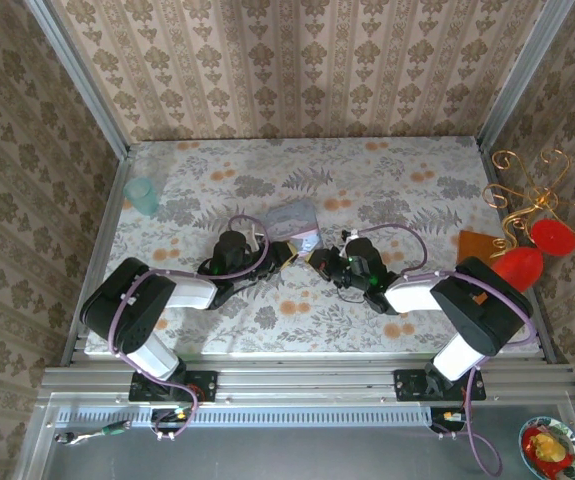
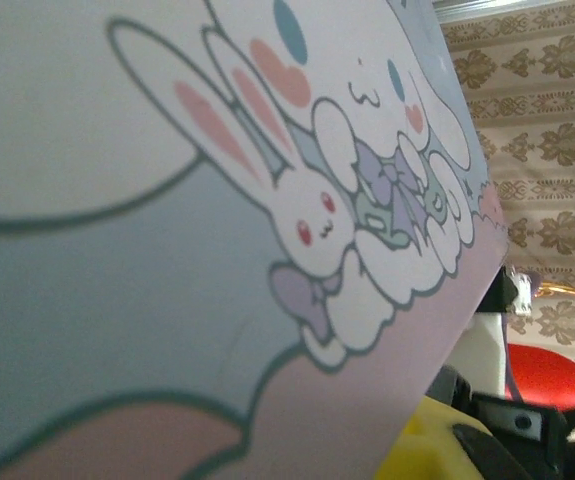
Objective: Unlock the padlock with the key
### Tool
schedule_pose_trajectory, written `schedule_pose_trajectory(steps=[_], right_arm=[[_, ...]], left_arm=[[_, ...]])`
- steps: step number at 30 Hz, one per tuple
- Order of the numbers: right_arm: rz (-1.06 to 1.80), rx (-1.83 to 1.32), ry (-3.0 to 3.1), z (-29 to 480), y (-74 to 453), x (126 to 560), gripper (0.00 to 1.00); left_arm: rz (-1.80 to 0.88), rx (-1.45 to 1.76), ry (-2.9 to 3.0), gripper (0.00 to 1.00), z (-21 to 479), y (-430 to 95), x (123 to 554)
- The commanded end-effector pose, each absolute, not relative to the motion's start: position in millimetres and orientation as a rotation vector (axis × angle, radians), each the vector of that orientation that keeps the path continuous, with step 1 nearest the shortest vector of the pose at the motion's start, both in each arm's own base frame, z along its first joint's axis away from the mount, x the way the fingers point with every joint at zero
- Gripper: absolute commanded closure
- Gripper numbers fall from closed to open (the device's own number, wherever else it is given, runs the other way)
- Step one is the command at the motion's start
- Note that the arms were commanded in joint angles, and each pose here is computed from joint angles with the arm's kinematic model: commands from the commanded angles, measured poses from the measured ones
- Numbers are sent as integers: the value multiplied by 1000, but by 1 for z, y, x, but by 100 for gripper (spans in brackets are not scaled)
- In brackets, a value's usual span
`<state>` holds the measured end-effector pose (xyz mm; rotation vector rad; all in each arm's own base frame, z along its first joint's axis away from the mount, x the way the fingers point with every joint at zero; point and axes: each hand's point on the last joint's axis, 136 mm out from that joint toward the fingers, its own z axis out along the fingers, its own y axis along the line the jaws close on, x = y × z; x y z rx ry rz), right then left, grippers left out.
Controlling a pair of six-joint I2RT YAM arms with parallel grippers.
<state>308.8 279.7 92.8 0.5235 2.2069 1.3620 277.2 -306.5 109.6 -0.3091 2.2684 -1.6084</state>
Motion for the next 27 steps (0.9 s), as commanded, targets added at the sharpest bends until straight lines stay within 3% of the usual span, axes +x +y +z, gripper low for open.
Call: schedule_pose_trajectory(steps=[1, 15, 22, 27], right_arm=[[1494, 360, 2087, 138, 307, 296, 100], [1383, 358, 2127, 133, 291, 295, 100], [1365, 392, 2171, 123, 276, 291, 76], [1368, 476, 2222, 105, 267, 282, 70]], left_arm=[[-1665, -270, 2262, 100, 128, -320, 264], [-1542, -291, 2303, 100, 124, -306, 270], [-1554, -311, 2273, 100, 126, -300, 275], [-1583, -328, 2234, 100, 131, -298, 280]])
